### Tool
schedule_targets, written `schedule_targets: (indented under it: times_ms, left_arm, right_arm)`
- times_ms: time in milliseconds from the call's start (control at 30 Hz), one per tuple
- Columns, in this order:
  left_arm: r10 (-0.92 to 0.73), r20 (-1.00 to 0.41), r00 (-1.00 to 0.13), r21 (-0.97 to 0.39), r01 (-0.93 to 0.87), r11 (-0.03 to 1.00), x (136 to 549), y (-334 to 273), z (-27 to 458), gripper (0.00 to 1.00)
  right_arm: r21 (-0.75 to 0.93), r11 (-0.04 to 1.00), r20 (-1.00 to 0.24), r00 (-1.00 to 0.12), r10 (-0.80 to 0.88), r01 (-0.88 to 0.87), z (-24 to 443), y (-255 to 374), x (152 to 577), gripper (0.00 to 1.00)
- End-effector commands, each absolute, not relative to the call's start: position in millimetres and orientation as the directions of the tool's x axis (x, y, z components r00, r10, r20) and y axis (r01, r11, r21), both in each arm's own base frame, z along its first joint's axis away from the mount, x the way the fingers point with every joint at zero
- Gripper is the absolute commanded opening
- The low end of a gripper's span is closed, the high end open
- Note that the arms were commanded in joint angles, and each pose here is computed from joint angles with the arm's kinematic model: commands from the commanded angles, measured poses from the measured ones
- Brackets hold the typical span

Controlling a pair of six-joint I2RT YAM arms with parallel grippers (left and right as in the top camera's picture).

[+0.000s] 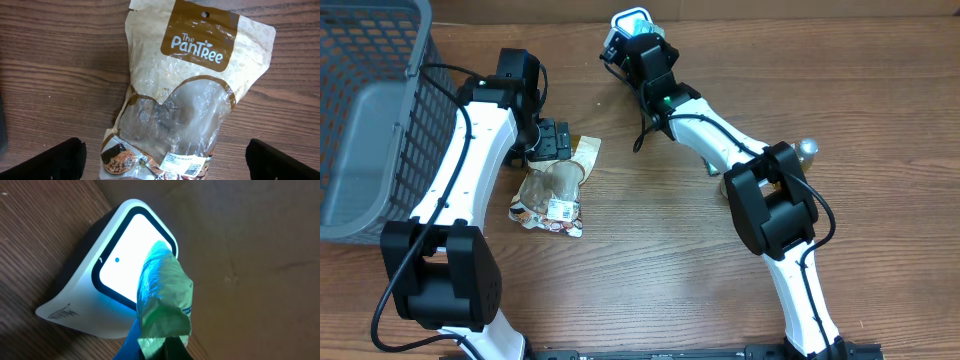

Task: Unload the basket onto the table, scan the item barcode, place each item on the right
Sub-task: 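Hold the tissue pack's face against the white scanner window, then carry the tissue pack down and right beside the green-lidded jar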

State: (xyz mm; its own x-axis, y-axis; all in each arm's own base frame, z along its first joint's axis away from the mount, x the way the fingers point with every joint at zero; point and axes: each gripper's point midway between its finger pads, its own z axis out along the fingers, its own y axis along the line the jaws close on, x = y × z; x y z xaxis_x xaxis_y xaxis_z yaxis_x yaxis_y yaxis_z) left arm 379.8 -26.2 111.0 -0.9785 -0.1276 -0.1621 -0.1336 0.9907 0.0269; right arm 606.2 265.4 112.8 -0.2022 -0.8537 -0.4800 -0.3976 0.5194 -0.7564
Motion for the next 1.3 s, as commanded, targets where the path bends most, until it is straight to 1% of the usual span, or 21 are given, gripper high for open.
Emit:
schedule_targets:
  times_ms: [0,100,167,267,367,467,533,600,700,767,833,867,933,1000,1067,1133,1200,1233,1267]
  left_arm:
    - [-0.108,-0.147,-0.983,0.029,-0.113,0.993,379.3,-27.2,105.5,1.0]
    - [-0.108,-0.147,-0.983,0.029,-0.113,0.993,379.3,-27.2,105.5,0.99]
    - [-0.108,-0.147,-0.983,0.029,-0.113,0.993,379.3,-27.2,105.5,1.0]
    - [-0.108,-0.147,-0.983,0.029,-0.113,0.993,379.3,-27.2,105.5,1.0]
    - [-0.108,-0.147,-0.983,0.029,-0.113,0.993,379.4,-27.2,105.6,1.0]
    - [-0.108,-0.147,-0.983,0.029,-0.113,0.993,379.3,-27.2,105.5,1.0]
    - [-0.108,-0.147,-0.983,0.029,-0.113,0.993,379.4,-27.2,105.6,1.0]
    - [-0.108,-0.147,-0.983,0.029,-0.113,0.993,379.3,-27.2,105.5,1.0]
    - [-0.108,-0.147,-0.983,0.029,-0.113,0.993,379.4,-27.2,105.6,1.0]
    - [-0.107,-0.147,-0.983,0.029,-0.113,0.993,379.3,-27.3,105.5,1.0]
    - [-0.107,-0.147,-0.983,0.029,-0.113,0.993,379.4,-27.4,105.6,1.0]
    - [-0.107,-0.147,-0.983,0.029,-0.113,0.993,379.4,-27.4,105.6,1.0]
    - [-0.108,-0.147,-0.983,0.029,-0.113,0.993,379.4,-27.2,105.6,1.0]
    - [-0.107,-0.147,-0.983,0.029,-0.113,0.993,379.4,-27.4,105.6,1.0]
    - [-0.107,-0.147,-0.983,0.029,-0.113,0.993,379.4,-27.4,105.6,1.0]
    - [-0.107,-0.147,-0.983,0.029,-0.113,0.993,379.3,-27.3,105.5,1.0]
    - [-0.107,-0.147,-0.983,0.029,-0.113,0.993,379.3,-27.3,105.5,1.0]
    - [-0.107,-0.147,-0.983,0.029,-0.113,0.993,379.4,-27.4,105.6,1.0]
    - [-0.107,-0.147,-0.983,0.029,-0.113,0.993,379.3,-27.3,105.5,1.0]
  right_arm:
    - [-0.741,0.525,-0.506,-0.165,-0.846,-0.419,117.8,282.6,603.6,0.04]
    - [-0.742,0.527,-0.509,-0.164,-0.845,-0.414,119.4,282.6,604.3,0.04]
    - [-0.743,0.533,-0.518,-0.157,-0.841,-0.405,125.8,283.2,604.9,0.09]
    - [-0.743,0.549,-0.539,-0.145,-0.83,-0.383,146.8,282.4,604.3,0.11]
    - [-0.711,0.614,-0.607,-0.141,-0.782,-0.344,180.3,281.0,601.8,0.09]
    - [-0.645,0.7,-0.693,-0.15,-0.705,-0.307,218.8,276.5,594.0,0.05]
    - [-0.584,0.756,-0.745,-0.176,-0.644,-0.294,237.8,271.9,586.2,0.04]
    - [-0.494,0.821,-0.796,-0.231,-0.559,-0.286,252.6,265.0,573.7,0.04]
    - [-0.379,0.861,-0.8,-0.348,-0.489,-0.338,249.4,257.0,548.6,0.04]
    - [-0.279,0.869,-0.77,-0.445,-0.456,-0.408,233.7,257.9,526.3,0.04]
    - [-0.109,0.872,-0.704,-0.582,-0.407,-0.478,207.4,264.8,494.4,0.04]
    - [0.012,0.863,-0.641,-0.666,-0.381,-0.505,191.5,270.7,472.3,0.04]
    - [0.165,0.841,-0.537,-0.762,-0.362,-0.516,173.5,277.2,441.4,0.04]
    - [0.292,0.821,-0.383,-0.847,-0.369,-0.49,152.1,276.0,403.4,0.04]
    - [0.3,0.833,-0.29,-0.876,-0.385,-0.465,138.5,266.0,383.9,0.04]
    - [0.279,0.852,-0.217,-0.893,-0.394,-0.444,127.0,254.6,370.7,0.09]
    - [0.23,0.874,-0.178,-0.901,-0.395,-0.428,118.5,241.7,366.6,0.1]
    - [0.205,0.883,-0.169,-0.904,-0.393,-0.422,115.5,235.8,367.2,0.12]
    - [0.177,0.892,-0.164,-0.906,-0.389,-0.415,112.6,229.5,368.7,0.16]
